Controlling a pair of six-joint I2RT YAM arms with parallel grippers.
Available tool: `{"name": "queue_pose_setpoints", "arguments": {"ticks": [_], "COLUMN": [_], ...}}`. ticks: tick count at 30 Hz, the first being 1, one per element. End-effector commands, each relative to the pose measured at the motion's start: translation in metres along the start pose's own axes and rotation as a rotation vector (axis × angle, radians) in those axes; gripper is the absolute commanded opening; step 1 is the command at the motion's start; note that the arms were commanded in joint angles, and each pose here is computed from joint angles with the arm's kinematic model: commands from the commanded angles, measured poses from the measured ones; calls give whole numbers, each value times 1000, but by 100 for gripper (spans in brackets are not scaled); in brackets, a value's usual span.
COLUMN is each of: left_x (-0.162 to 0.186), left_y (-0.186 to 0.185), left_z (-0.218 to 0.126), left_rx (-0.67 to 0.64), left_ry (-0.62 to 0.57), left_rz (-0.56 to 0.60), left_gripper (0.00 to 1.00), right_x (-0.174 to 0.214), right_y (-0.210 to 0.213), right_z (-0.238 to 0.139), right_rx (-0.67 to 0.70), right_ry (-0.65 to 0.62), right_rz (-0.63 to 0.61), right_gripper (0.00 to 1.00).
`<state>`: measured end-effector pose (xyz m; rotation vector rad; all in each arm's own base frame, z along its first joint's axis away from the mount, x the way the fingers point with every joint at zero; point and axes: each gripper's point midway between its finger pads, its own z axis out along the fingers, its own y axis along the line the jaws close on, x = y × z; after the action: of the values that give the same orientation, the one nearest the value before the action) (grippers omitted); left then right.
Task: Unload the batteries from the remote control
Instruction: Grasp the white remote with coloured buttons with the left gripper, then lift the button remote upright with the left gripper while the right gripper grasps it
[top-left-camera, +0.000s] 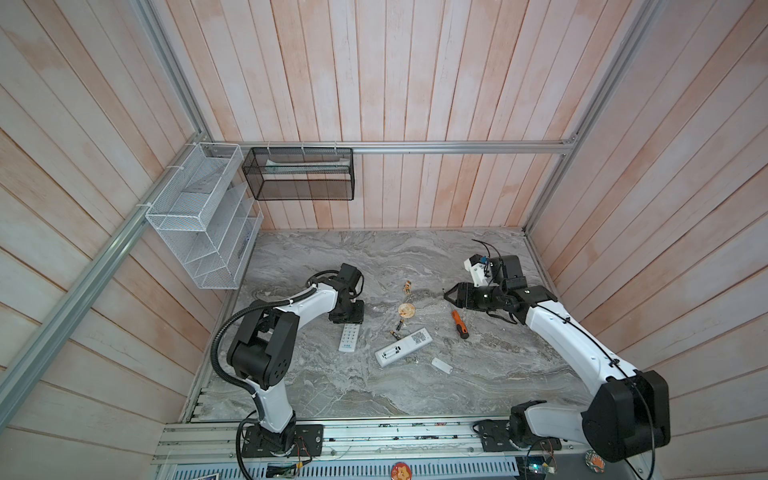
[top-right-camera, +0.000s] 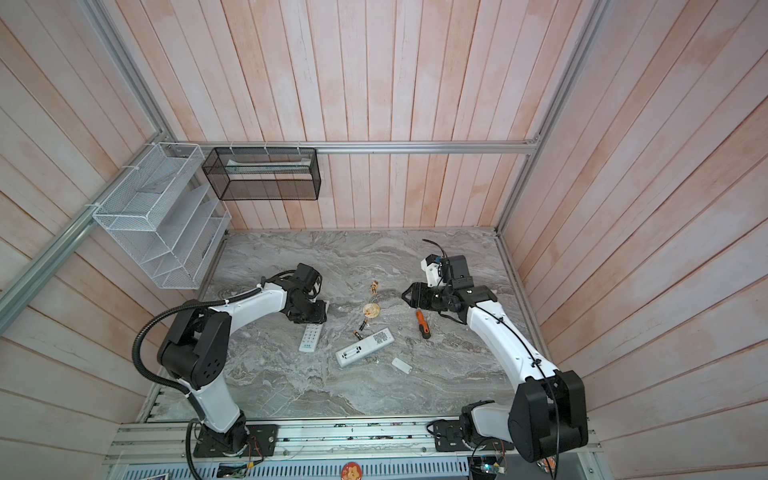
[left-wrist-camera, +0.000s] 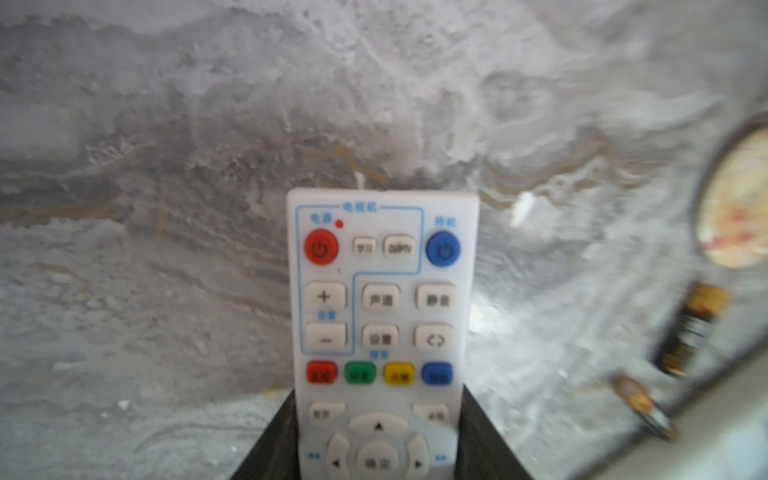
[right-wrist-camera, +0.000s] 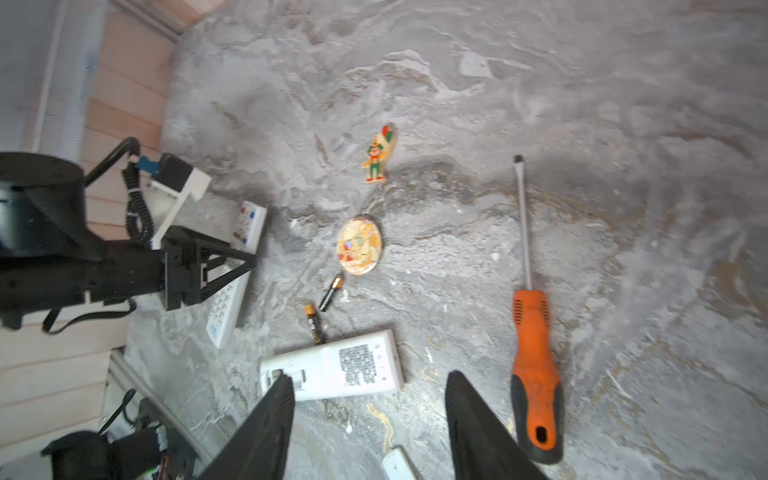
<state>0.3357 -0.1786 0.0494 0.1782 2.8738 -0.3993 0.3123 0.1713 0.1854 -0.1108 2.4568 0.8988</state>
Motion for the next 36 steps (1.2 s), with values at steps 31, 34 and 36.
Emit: {"name": "queue_pose_setpoints", "arguments": {"ticks": [31,34,36], "left_x": [-23,-22,-22], "left_y": [-159,-162,-163], "left_z": [-266,-267,-267], "left_rx": [1241,1250,1253], "left_ry": [-357,-358,-360], "left_rz": [131,137,137], "left_gripper": [40,40,40], "right_x": [30,31,32], "right_y": [252,258,261], "right_z": [-10,-6,-4], "right_rx": [-912,-923,-931], "right_ry": [148,160,165], "right_rz": [-374,-382,-382], "right_gripper": [89,88,85]}}
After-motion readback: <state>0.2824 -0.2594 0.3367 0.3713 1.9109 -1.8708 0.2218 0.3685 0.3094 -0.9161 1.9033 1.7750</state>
